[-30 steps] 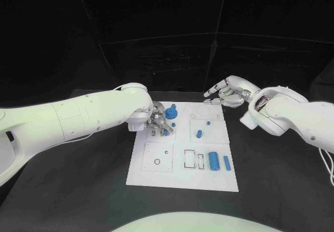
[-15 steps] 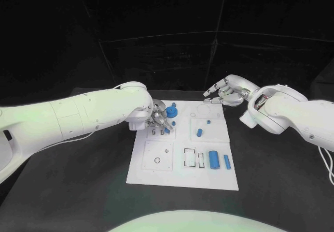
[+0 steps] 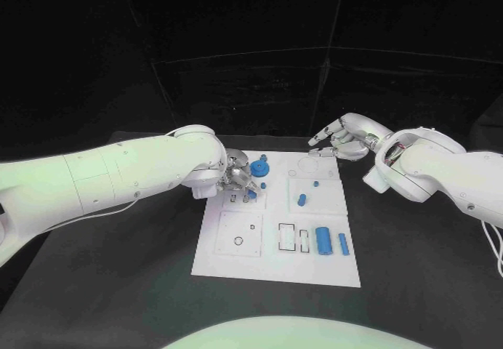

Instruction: Assemble the parts on the task board

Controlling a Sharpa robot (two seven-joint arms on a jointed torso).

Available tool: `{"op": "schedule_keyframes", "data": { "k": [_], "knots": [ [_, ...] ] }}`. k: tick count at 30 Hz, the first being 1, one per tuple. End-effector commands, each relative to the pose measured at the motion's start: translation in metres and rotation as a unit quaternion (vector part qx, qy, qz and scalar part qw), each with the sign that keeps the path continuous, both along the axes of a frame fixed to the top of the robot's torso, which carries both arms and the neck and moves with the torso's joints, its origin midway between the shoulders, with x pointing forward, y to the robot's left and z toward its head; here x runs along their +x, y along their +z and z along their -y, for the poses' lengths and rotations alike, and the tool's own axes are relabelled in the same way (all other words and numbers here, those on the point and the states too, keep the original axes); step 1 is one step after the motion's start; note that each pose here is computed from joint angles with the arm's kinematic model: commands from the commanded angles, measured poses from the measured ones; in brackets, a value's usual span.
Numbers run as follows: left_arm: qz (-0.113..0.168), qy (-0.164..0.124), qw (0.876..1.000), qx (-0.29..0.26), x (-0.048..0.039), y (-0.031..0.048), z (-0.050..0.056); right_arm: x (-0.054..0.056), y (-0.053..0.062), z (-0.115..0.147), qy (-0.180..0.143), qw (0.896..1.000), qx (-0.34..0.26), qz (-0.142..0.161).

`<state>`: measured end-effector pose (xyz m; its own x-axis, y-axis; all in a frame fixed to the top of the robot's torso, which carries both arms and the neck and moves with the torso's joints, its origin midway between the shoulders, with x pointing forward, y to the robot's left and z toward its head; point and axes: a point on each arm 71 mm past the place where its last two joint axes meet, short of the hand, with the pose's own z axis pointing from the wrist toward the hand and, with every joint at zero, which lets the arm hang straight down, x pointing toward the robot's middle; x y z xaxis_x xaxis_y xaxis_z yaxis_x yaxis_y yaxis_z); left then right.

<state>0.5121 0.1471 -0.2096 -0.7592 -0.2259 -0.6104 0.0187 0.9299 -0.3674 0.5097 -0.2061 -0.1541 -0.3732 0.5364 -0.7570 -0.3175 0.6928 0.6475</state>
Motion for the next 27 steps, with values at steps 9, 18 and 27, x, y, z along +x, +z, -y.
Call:
{"op": "schedule_keyframes", "data": {
  "k": [9, 18, 27],
  "knots": [
    [0.016, 0.03, 0.999, -0.013, -0.0009, -0.0001, -0.012, 0.001, 0.001, 0.0, 0.006, 1.0, -0.01, 0.003],
    [0.016, 0.042, 0.999, -0.01, -0.0019, -0.0074, -0.018, 0.001, 0.0, -0.001, 0.007, 1.0, -0.011, 0.003],
    [0.012, 0.044, 0.999, -0.005, -0.0029, -0.014, -0.02, 0.002, 0.0, -0.001, 0.008, 1.0, -0.011, 0.003]
  ]
}}
